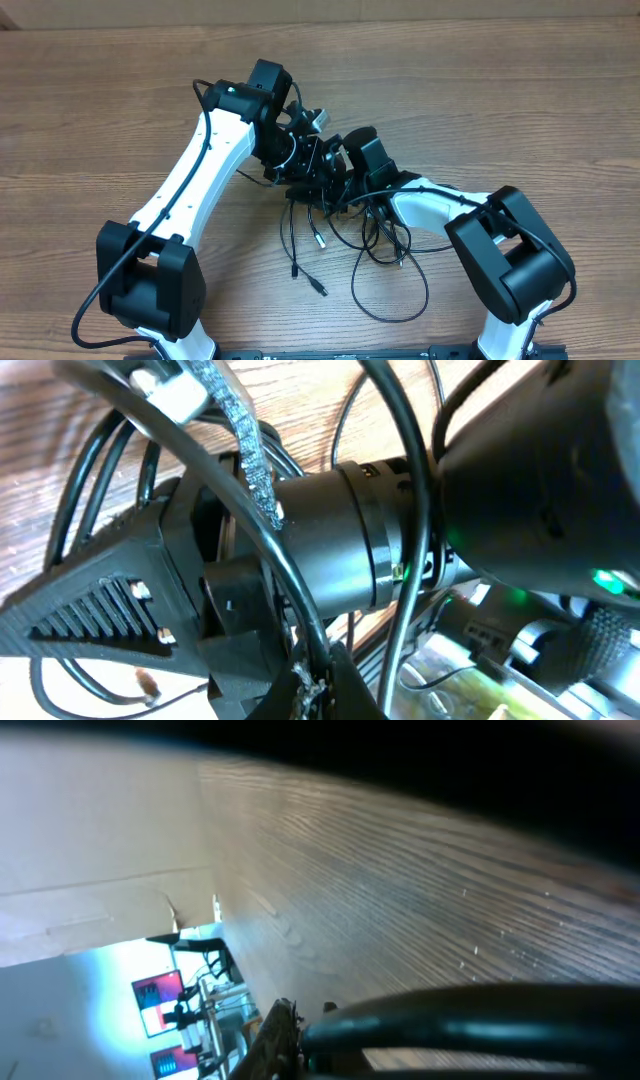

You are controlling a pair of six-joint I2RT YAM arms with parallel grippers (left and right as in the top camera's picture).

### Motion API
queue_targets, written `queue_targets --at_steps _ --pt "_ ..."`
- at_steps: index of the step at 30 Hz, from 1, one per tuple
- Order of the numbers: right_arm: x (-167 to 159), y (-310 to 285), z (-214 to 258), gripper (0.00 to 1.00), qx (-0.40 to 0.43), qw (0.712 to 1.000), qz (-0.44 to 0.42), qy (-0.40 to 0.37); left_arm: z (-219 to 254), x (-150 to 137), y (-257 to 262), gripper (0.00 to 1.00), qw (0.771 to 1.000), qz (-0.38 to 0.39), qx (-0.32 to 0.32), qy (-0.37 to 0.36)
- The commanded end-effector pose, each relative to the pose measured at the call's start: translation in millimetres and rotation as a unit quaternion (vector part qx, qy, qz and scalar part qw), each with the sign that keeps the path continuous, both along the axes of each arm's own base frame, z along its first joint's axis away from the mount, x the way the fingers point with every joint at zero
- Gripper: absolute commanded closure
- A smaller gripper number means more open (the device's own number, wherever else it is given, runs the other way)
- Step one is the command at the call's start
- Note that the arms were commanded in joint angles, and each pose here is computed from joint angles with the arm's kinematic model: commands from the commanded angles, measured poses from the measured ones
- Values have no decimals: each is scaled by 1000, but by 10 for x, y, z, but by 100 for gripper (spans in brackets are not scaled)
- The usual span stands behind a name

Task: Untangle cables

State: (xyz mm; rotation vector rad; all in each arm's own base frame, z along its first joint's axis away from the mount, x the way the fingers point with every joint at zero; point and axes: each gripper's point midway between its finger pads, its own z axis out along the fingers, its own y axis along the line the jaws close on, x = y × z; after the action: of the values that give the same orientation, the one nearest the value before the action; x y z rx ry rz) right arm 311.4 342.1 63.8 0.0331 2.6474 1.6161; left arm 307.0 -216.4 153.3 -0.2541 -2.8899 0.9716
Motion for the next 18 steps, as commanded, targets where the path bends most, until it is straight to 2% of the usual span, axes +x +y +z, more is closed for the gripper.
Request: queue_targets --at_steps 1,2,6,8,10,13,18 --pt "130 -235 535 96 67 997 20 -42 -449 287 1039 96 960 125 249 -17" --pt "137 -240 516 96 62 997 19 -47 -440 289 989 96 964 121 235 -15" --pt "241 -350 283 96 1 998 -21 -52 -291 240 601 96 994 56 98 -13" --pt "301 -442 138 96 -40 997 -49 -48 -145 224 447 96 999 23 13 -20" --pt "333 -524 25 96 -71 994 -71 -40 -51 250 442 96 999 18 -33 -25" --pt "310 -493 61 96 -60 996 -62 -40 -69 297 550 96 999 31 -25 -26" --pt "176 -292 394 96 31 998 7 -59 -199 314 730 96 998 34 38 -33"
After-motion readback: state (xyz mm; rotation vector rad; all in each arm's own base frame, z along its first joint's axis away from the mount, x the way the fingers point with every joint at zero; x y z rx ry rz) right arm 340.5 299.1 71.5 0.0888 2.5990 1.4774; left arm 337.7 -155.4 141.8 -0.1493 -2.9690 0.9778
